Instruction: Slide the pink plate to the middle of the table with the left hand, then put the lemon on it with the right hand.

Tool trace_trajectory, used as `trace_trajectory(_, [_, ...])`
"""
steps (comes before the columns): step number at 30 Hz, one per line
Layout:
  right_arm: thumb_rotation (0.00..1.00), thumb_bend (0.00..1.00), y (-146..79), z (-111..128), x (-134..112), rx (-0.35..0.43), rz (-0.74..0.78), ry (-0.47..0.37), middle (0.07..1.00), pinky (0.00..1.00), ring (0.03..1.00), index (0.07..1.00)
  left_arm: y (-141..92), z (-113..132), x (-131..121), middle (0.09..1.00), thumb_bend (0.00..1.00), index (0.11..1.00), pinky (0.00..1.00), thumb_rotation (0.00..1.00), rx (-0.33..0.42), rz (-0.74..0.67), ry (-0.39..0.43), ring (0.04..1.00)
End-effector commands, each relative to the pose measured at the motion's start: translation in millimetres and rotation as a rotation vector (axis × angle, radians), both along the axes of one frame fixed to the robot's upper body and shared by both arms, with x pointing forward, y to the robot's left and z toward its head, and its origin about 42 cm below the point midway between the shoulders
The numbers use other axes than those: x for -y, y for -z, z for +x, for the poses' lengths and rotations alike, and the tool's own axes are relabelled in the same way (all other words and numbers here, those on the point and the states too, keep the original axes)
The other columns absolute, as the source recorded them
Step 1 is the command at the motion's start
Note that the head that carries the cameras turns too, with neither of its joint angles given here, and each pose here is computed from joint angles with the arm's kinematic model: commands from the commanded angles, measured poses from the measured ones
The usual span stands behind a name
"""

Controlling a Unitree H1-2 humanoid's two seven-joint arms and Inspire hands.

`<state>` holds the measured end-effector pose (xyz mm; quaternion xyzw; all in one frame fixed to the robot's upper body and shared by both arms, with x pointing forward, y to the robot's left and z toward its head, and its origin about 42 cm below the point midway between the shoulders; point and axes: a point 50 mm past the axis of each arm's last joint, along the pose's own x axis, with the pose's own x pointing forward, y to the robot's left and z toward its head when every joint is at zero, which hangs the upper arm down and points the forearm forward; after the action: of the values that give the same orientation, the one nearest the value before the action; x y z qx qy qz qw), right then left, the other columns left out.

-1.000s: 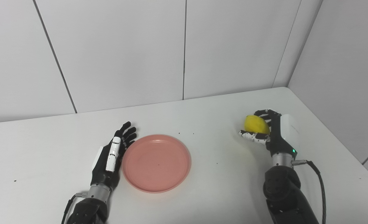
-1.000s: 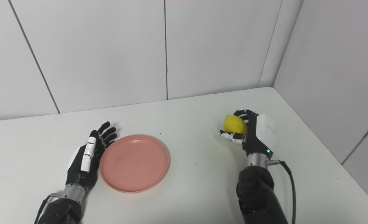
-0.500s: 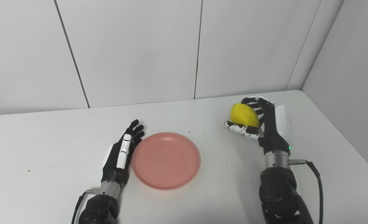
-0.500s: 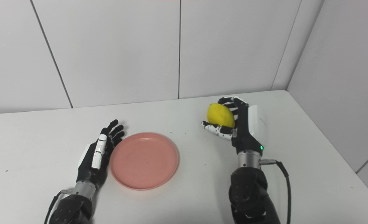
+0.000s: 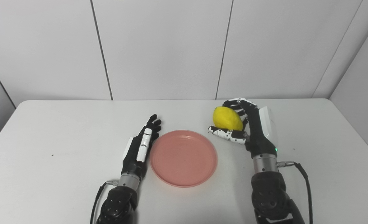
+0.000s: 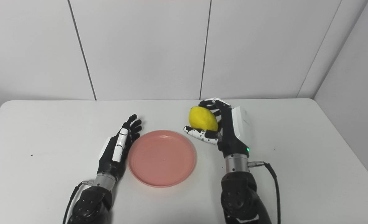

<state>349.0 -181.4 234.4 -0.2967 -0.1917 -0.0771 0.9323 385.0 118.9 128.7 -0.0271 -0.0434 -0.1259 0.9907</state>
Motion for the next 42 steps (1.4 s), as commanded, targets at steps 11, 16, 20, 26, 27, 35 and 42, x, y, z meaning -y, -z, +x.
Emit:
trace_trajectory(11, [0.0, 0.51, 10.7, 16.4, -51.5, 0.034, -0.02, -0.214, 0.501, 0.23, 0.384, 0.499, -2.5, 1.1, 12.0, 0.941, 0.53, 0.93, 0.94, 1.0, 0.053, 0.057, -0.043, 0.94])
trace_trajectory(16, [0.0, 0.5, 22.2, 20.1, -61.2, 0.018, -0.016, -0.257, 0.456, 0.23, 0.346, 0.547, -1.3, 1.2, 12.1, 0.946, 0.55, 0.934, 0.94, 1.0, 0.06, 0.076, -0.054, 0.941])
trace_trajectory(20, [0.0, 0.51, 29.3, 20.9, -67.1, 0.001, -0.073, -0.281, 0.466, 0.32, 0.382, 0.545, -2.4, 0.1, 12.8, 0.951, 0.54, 0.938, 0.93, 1.0, 0.063, 0.079, -0.063, 0.947])
trace_trajectory(26, [0.0, 0.5, 40.6, 20.8, -75.9, -0.045, -0.12, -0.29, 0.447, 0.23, 0.373, 0.542, -3.7, 0.7, 14.1, 0.947, 0.54, 0.936, 0.93, 1.0, 0.071, 0.076, -0.056, 0.949])
trace_trajectory(27, [0.0, 0.51, 43.1, 20.7, -76.8, -0.048, -0.131, -0.29, 0.478, 0.23, 0.379, 0.516, -3.4, 1.0, 14.0, 0.946, 0.54, 0.935, 0.93, 1.0, 0.072, 0.076, -0.055, 0.948])
trace_trajectory(35, [0.0, 0.51, 54.2, 21.6, -76.9, -0.028, -0.256, -0.281, 0.499, 0.25, 0.405, 0.49, -3.2, 1.4, 14.6, 0.941, 0.56, 0.935, 0.92, 1.0, 0.07, 0.07, -0.064, 0.939])
trace_trajectory(42, [0.0, 0.52, 57.9, 22.9, -74.4, -0.012, -0.328, -0.251, 0.471, 0.52, 0.538, 0.526, -4.3, 1.6, 14.3, 0.936, 0.55, 0.931, 0.92, 1.0, 0.067, 0.068, -0.072, 0.931])
